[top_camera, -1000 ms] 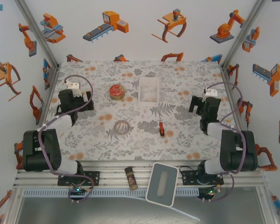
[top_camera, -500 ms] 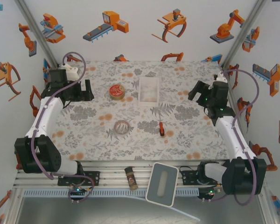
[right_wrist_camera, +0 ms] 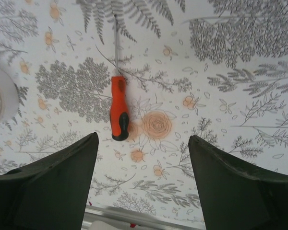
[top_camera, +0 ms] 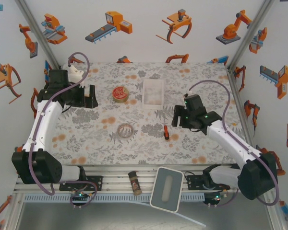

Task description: Put the screwdriver in the bin

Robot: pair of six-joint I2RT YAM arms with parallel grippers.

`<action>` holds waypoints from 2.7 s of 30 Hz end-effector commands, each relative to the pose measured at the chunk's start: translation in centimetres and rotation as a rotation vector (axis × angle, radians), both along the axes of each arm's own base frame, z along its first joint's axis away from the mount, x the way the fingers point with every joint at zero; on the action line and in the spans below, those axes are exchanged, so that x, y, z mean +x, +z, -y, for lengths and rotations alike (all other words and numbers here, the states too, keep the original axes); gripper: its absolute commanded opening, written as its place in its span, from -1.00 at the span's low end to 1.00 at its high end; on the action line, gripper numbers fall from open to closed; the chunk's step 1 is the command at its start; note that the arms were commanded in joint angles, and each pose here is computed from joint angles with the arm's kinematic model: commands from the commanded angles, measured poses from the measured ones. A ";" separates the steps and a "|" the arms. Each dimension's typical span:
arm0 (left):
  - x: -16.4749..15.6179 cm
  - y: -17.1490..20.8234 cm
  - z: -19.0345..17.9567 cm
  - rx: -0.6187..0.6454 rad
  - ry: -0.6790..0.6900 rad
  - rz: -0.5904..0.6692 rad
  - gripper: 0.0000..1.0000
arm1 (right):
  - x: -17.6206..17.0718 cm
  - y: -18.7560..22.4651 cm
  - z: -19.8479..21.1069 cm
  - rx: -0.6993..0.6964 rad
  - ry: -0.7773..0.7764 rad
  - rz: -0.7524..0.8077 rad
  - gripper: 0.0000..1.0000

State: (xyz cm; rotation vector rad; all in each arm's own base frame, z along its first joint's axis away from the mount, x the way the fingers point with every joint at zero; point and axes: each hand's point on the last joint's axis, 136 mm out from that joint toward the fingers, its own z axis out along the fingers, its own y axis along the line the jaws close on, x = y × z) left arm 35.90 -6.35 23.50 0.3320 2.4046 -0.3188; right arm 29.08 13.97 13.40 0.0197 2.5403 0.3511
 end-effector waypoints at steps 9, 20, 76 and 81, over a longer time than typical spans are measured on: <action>-1.6 0.4 1.2 -0.020 -0.046 -0.012 0.95 | -0.6 -4.3 -2.9 -0.098 0.031 -0.146 0.30; -2.6 0.7 2.4 -0.045 -0.096 -0.015 0.95 | -0.7 -7.3 -5.7 -0.093 0.062 -0.217 0.15; -5.2 3.3 7.0 -0.173 -0.305 -0.007 0.95 | -3.8 -3.2 -2.9 -0.196 0.061 -0.193 -0.64; -5.3 3.7 7.3 -0.180 -0.307 -0.002 0.95 | -3.3 -0.2 -2.4 -0.226 0.070 -0.141 -0.64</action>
